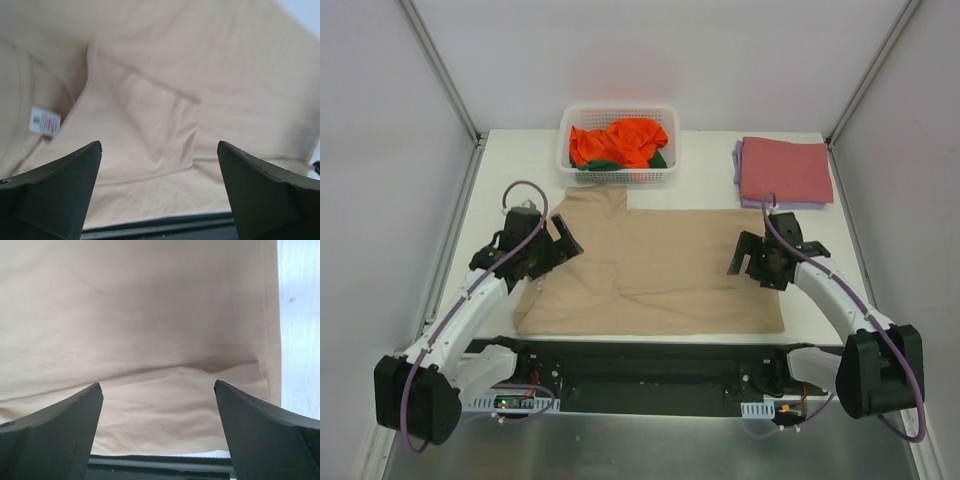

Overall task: Fold and stack the t-shirts
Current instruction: Fold the flattened tshirt in 1/3 of the way, then grap the side of the flattened tshirt furthest away from the robot with both arms, then fold the other side of the tshirt into a rectangle

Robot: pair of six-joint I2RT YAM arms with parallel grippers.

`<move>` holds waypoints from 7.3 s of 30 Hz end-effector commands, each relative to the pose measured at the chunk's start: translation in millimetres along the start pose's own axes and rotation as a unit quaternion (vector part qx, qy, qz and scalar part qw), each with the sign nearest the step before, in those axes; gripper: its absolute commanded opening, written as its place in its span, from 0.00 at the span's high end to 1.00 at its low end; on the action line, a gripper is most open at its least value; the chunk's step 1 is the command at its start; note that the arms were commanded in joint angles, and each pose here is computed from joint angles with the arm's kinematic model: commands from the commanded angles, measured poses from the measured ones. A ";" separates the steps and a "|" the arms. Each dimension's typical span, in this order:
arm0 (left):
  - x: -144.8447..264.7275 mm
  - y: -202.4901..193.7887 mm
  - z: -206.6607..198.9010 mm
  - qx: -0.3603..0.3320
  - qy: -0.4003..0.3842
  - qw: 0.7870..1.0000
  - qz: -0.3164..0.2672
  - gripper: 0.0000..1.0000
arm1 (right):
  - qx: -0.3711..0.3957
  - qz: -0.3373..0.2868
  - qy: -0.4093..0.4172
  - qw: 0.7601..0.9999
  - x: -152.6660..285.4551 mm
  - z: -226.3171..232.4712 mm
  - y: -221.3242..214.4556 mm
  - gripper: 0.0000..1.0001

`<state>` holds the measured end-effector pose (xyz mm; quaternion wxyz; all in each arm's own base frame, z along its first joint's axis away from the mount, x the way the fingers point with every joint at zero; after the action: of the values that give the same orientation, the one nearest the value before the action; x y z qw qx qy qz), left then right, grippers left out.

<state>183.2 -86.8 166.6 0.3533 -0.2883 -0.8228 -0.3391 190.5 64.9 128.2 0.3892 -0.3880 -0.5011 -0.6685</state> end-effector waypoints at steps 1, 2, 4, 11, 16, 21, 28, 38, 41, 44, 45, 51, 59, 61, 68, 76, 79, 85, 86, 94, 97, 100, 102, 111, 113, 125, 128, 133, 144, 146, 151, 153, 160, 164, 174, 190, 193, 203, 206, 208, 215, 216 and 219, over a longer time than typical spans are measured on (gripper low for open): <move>3.6 53.8 -34.2 -0.049 0.031 0.994 -0.096 0.01 | 0.021 -0.066 0.005 0.998 20.8 10.8 35.2 0.04; 0.2 64.7 -39.5 -0.049 0.044 0.992 -0.108 0.01 | 0.022 -0.071 0.006 0.997 20.9 11.9 39.1 0.04; -13.2 87.7 -50.6 -0.055 0.064 0.988 -0.126 0.01 | 0.026 -0.083 0.010 0.996 20.1 14.7 46.6 0.04; -92.9 170.5 -66.6 -0.017 0.012 0.996 -0.086 0.41 | 0.028 -0.079 -0.015 0.996 7.0 13.6 60.3 0.04; -142.5 221.8 -60.7 -0.005 -0.021 0.998 -0.067 0.44 | 0.022 -0.072 -0.024 0.997 2.2 9.9 65.6 0.04; -179.8 246.6 -59.5 0.005 -0.085 0.996 -0.028 0.50 | 0.018 -0.075 -0.027 0.997 2.1 8.7 69.1 0.04; -209.3 247.4 -60.9 -0.001 -0.124 0.992 0.016 0.53 | 0.009 -0.071 -0.035 0.997 -0.2 3.8 69.9 0.04; -211.0 230.4 -59.3 0.016 -0.156 0.985 0.069 0.81 | 0.001 -0.067 -0.043 0.997 0.4 -1.1 70.3 0.04; -205.8 226.4 -58.3 0.018 -0.154 0.985 0.071 1.00 | -0.003 -0.068 -0.046 0.997 0.8 -1.9 70.5 0.04; -196.7 223.0 -59.5 0.005 -0.160 0.985 0.068 1.00 | -0.003 -0.070 -0.048 0.996 1.3 -1.6 73.8 0.04; -193.5 222.5 -58.2 0.001 -0.156 0.986 0.063 1.00 | -0.004 -0.073 -0.050 0.996 1.8 -1.4 77.0 0.04; -165.1 205.1 -58.7 -0.024 -0.185 0.981 0.054 1.00 | -0.015 -0.101 -0.064 0.993 0.5 2.1 119.5 0.04; -132.5 170.1 -60.8 -0.063 -0.241 0.968 0.044 1.00 | -0.032 -0.081 -0.104 0.991 -42.9 -3.4 182.6 0.02; -130.2 161.1 -59.4 -0.068 -0.240 0.967 0.050 1.00 | -0.033 -0.077 -0.106 0.991 -49.3 -1.0 196.3 0.01; -138.9 172.1 -52.0 -0.043 -0.171 0.984 0.020 0.80 | -0.011 -0.078 -0.125 0.989 -77.9 -2.8 223.3 0.04; -159.1 201.0 -49.4 -0.036 -0.093 0.995 -0.005 0.47 | 0.001 -0.063 -0.126 0.990 -94.6 -5.8 219.7 0.05; -178.7 207.4 -44.3 -0.040 -0.066 0.997 0.007 0.49 | 0.002 -0.062 -0.121 0.991 -96.6 -4.9 222.2 0.07; -201.0 212.7 -47.8 -0.065 -0.094 0.992 0.045 0.59 | 0.003 -0.059 -0.127 0.990 -96.2 -6.8 222.3 0.07; -202.4 210.3 -47.8 -0.065 -0.105 0.991 0.058 0.65 | 0.005 -0.058 -0.125 0.990 -96.8 -6.5 222.2 0.07; -187.3 193.5 -48.0 -0.077 -0.119 0.987 0.075 1.00 | 0.002 -0.057 -0.126 0.990 -96.9 -7.9 221.6 0.07; -179.0 189.2 -46.8 -0.075 -0.115 0.988 0.073 1.00 | 0.002 -0.059 -0.131 0.990 -94.3 -8.9 221.0 0.07; -168.1 181.1 -46.9 -0.073 -0.123 0.987 0.077 1.00 | 0.014 -0.065 -0.139 0.988 -90.4 -10.9 222.7 0.07; -160.8 175.9 -47.2 -0.075 -0.127 0.986 0.073 1.00 | 0.016 -0.068 -0.145 0.987 -89.9 -12.1 223.2 0.07; -133.6 154.6 -44.1 -0.078 -0.146 0.984 0.070 1.00 | -0.005 -0.060 -0.112 0.992 -97.7 -4.1 221.5 0.15; -133.0 152.2 -44.1 -0.080 -0.148 0.983 0.072 1.00 | -0.011 -0.057 -0.108 0.992 -100.1 -1.7 216.8 0.16; -165.8 180.6 -42.4 -0.080 -0.106 0.990 0.042 1.00 | -0.034 -0.069 -0.133 0.988 -113.9 19.4 209.9 0.16; -177.7 191.8 -48.0 -0.091 -0.120 0.988 0.043 1.00 | -0.033 -0.066 -0.136 0.988 -118.0 19.3 208.0 0.16; -177.1 197.2 -55.5 -0.093 -0.141 0.985 0.046 1.00 | -0.036 -0.062 -0.149 0.986 -122.8 15.6 205.9 0.17; -151.7 171.7 -41.6 -0.090 -0.126 0.987 0.043 1.00 | -0.038 -0.056 -0.152 0.986 -130.4 17.8 203.6 0.30; -147.6 168.9 -42.3 -0.094 -0.132 0.986 0.042 1.00 | -0.035 -0.057 -0.147 0.987 -131.0 21.0 205.3 0.38; -142.3 171.0 -46.6 -0.101 -0.143 0.984 0.037 1.00 | -0.031 -0.049 -0.158 0.986 -130.8 21.7 205.7 0.66; -140.9 171.2 -48.4 -0.101 -0.148 0.983 0.039 1.00 | -0.029 -0.042 -0.169 0.984 -129.8 19.4 204.2 0.72; -130.3 168.1 -51.2 -0.103 -0.160 0.981 0.038 1.00 | -0.016 -0.057 -0.172 0.983 -115.2 20.8 207.3 0.84; -114.4 162.2 -56.1 -0.109 -0.183 0.976 0.033 1.00 | 0.009 -0.081 -0.156 0.984 -98.5 31.0 209.7 0.94; -78.7 124.4 -48.0 -0.111 -0.212 0.971 0.017 1.00 | 0.019 -0.112 -0.138 0.984 -70.4 32.9 181.4 0.99; -17.1 36.8 8.2 -0.012 -0.153 0.983 -0.100 1.00 | 0.039 -0.119 -0.137 0.983 -35.6 12.9 117.9 1.00; -10.1 31.9 16.8 -0.007 -0.133 0.984 -0.117 1.00 | 0.043 -0.130 -0.143 0.980 -27.2 9.5 116.1 1.00; 2.5 28.1 26.1 0.002 -0.113 0.982 -0.155 1.00 | 0.056 -0.131 -0.175 0.974 2.8 -1.3 104.8 0.99; 2.2 24.6 29.5 0.008 -0.105 0.983 -0.152 1.00 | 0.061 -0.124 -0.179 0.974 3.2 -5.3 96.7 0.98; 3.4 22.1 32.7 0.019 -0.098 0.983 -0.154 1.00 | 0.064 -0.117 -0.182 0.974 3.1 -7.8 90.5 0.98; 8.1 12.9 44.6 0.051 -0.089 0.978 -0.181 1.00 | 0.064 -0.113 -0.182 0.975 9.6 -14.3 74.0 0.98; 8.4 11.3 45.7 0.056 -0.089 0.978 -0.181 1.00 | 0.062 -0.110 -0.182 0.975 10.4 -15.2 70.7 0.98; 7.9 6.0 47.9 0.060 -0.094 0.979 -0.173 1.00 | 0.064 -0.101 -0.177 0.977 13.0 -15.4 60.9 0.97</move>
<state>169.4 -46.5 155.8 0.2128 -0.1652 -0.9044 -0.3307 255.6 39.1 153.5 0.2478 -0.4167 -0.6354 -0.6010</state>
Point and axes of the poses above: each gripper's point midway between its finger pads, its own x axis back along the fingers, its own z axis along the line the jaws close on, y = z × x, the point moved 8 cm from there along x, back along the fingers, and after that the axes turned 6 degrees about x, right-handed, at the moved point
